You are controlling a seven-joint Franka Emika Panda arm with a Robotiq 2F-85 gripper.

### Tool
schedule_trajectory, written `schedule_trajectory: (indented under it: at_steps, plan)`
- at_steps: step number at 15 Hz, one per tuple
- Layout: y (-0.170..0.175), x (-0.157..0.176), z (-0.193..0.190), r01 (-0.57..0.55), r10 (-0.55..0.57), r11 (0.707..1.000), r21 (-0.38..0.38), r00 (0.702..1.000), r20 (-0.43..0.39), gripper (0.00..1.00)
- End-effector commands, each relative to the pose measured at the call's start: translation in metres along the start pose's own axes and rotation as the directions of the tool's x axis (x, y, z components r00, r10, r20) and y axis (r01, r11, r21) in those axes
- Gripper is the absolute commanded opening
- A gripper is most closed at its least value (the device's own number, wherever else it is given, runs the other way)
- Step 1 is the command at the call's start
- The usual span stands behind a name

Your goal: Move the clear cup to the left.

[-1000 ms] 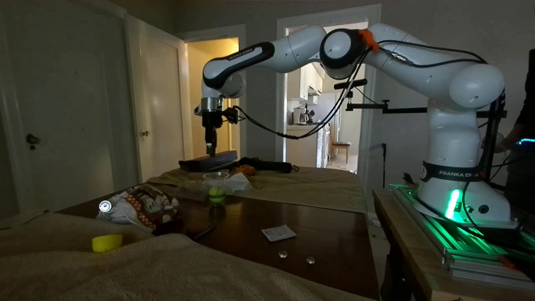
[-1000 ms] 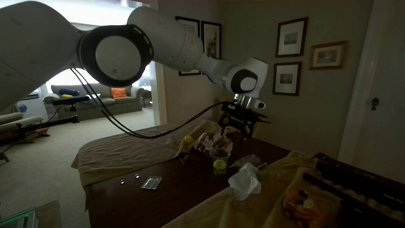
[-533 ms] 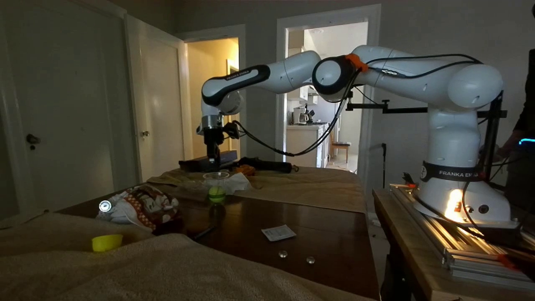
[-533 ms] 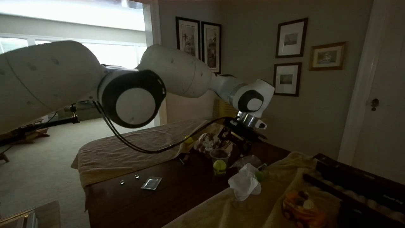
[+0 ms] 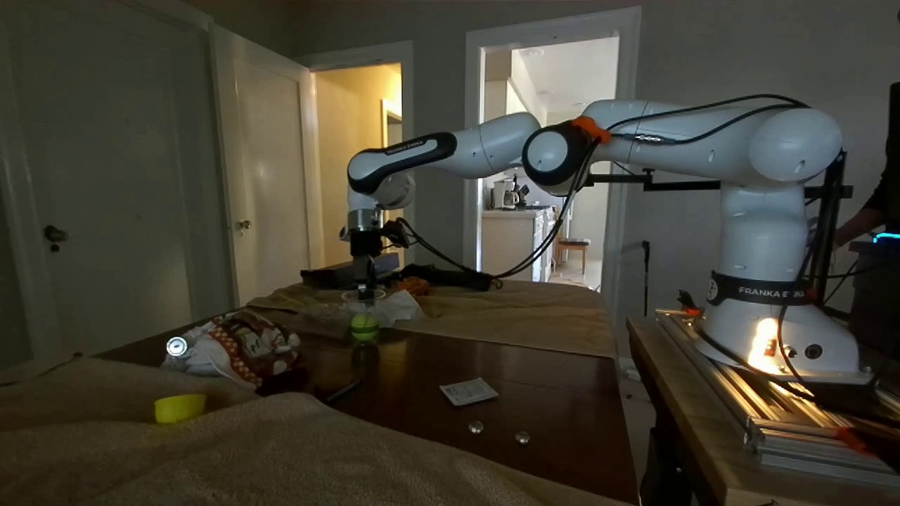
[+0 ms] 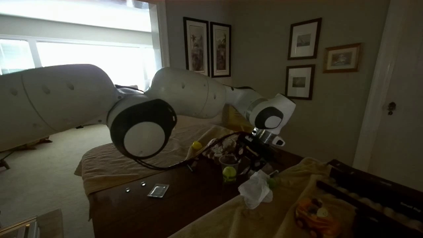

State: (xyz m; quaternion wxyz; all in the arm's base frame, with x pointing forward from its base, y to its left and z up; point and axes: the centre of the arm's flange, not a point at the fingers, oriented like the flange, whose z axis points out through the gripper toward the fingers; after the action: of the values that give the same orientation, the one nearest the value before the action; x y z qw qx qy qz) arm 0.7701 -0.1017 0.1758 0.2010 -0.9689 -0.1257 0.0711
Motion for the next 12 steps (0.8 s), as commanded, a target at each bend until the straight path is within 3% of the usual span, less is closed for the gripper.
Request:
schedule_trajectory:
  at_steps: [1, 5, 12]
  plan:
    - [0.010, 0.064, -0.042, 0.038, -0.036, 0.999, 0.021, 0.998, -0.060, 0.31]
    - [-0.023, 0.072, -0.081, 0.155, -0.155, 0.988, -0.010, 0.983, -0.096, 0.02]
    - [-0.052, 0.085, -0.127, 0.183, -0.182, 0.983, -0.007, 0.973, -0.139, 0.00]
